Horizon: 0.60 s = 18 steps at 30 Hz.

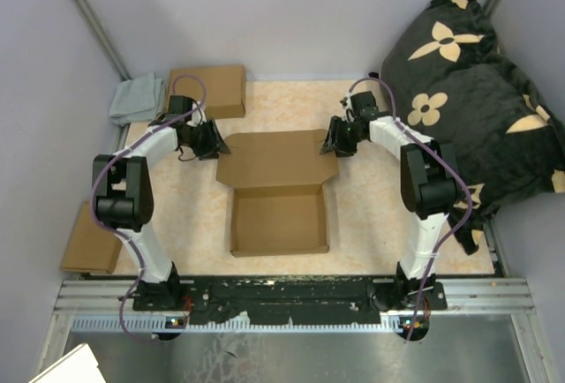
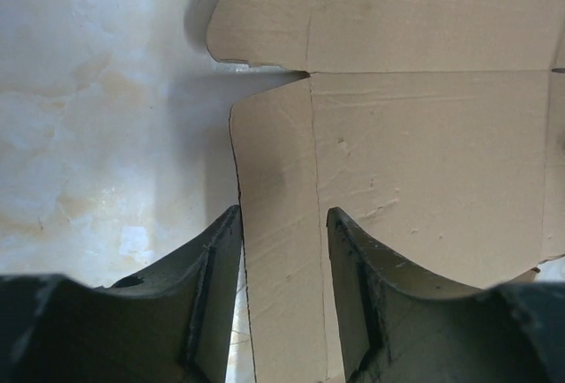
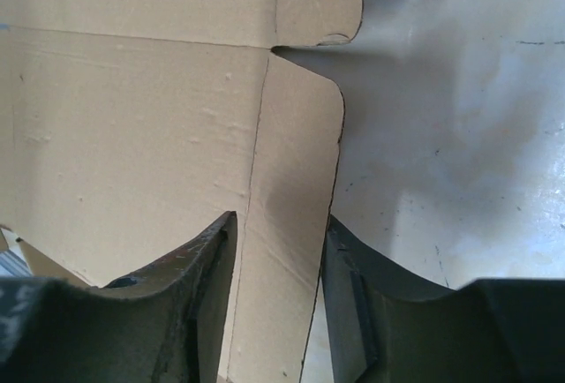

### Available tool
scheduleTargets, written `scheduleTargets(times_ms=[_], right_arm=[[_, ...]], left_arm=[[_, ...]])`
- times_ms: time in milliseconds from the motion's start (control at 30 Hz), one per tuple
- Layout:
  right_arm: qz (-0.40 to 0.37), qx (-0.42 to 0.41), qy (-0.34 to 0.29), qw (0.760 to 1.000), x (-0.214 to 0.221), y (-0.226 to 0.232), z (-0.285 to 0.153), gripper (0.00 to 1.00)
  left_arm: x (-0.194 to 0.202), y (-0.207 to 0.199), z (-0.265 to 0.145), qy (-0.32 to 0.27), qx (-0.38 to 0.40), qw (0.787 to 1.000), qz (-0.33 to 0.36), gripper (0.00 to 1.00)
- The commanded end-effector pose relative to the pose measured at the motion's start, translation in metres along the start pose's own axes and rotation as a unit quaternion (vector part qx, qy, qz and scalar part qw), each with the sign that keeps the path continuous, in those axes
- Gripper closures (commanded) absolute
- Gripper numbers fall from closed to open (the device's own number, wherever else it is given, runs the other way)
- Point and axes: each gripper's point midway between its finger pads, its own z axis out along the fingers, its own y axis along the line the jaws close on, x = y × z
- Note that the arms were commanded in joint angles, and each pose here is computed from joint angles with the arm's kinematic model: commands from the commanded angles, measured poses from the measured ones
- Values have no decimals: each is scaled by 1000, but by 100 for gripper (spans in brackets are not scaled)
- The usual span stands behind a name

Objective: Fold the paper box

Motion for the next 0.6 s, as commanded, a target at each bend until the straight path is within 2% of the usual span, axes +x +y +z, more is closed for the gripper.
scheduleTargets(times_ms=[0, 300, 567], right_arm=[[-28, -27, -34, 999, -25, 25, -18, 59], [-71, 46, -39, 996, -30, 32, -27, 59], [-107, 105, -9, 989, -22, 38, -16, 59]], left_arm=[[-1, -13, -6, -4, 23, 1000, 16, 52], [4, -25, -6, 2, 19, 999, 41, 57], [13, -30, -3, 9, -22, 997, 78, 58]])
